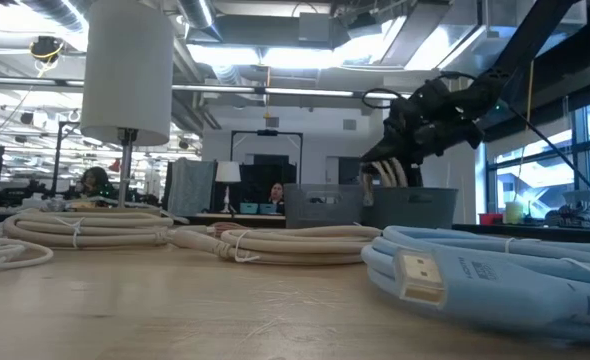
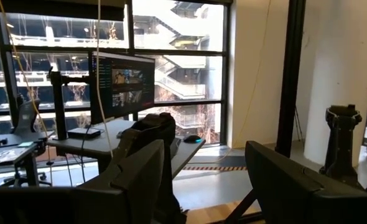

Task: Pick & Place USB Port
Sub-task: Put the light brown HDMI cable into the blue bin, then put the blue HDMI cable into the blue bin

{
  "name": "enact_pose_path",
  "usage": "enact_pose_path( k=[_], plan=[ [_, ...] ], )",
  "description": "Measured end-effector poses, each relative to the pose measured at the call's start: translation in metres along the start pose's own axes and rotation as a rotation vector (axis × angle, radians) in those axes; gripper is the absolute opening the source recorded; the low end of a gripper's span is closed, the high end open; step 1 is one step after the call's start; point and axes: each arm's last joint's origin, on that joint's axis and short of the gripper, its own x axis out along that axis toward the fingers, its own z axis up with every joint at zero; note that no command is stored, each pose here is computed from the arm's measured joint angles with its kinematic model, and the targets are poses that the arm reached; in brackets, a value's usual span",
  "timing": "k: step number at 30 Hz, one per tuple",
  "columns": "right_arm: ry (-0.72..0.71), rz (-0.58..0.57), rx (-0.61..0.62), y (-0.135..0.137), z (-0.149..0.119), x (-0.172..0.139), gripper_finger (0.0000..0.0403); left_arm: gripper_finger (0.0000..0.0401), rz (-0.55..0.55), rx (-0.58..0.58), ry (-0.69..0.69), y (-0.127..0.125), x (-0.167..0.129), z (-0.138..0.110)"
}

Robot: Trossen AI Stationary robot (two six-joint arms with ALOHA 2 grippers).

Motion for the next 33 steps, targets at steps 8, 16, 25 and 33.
enact_pose_path(
  k=[8,16,25,33],
  plan=[
    [0.017,-0.067,-0.016,-0.003,-0.004,0.000,0.0235,0.0221,-0.001,0.000,0.000,0.000,0.000,0.000],
    [0.003,-0.090,-0.052,-0.002,-0.002,-0.001,0.0269,0.0221,-0.001,0.001,0.000,0.000,0.000,0.000],
    [-0.040,-0.019,-0.141,0.036,0.045,-0.019,0.0240,0.0221,0.003,-0.015,0.030,0.000,0.000,-0.003],
    [0.034,0.089,-0.195,0.099,0.081,-0.044,0.0230,0.0221,0.009,-0.035,0.078,0.001,0.000,-0.009]
  ],
)
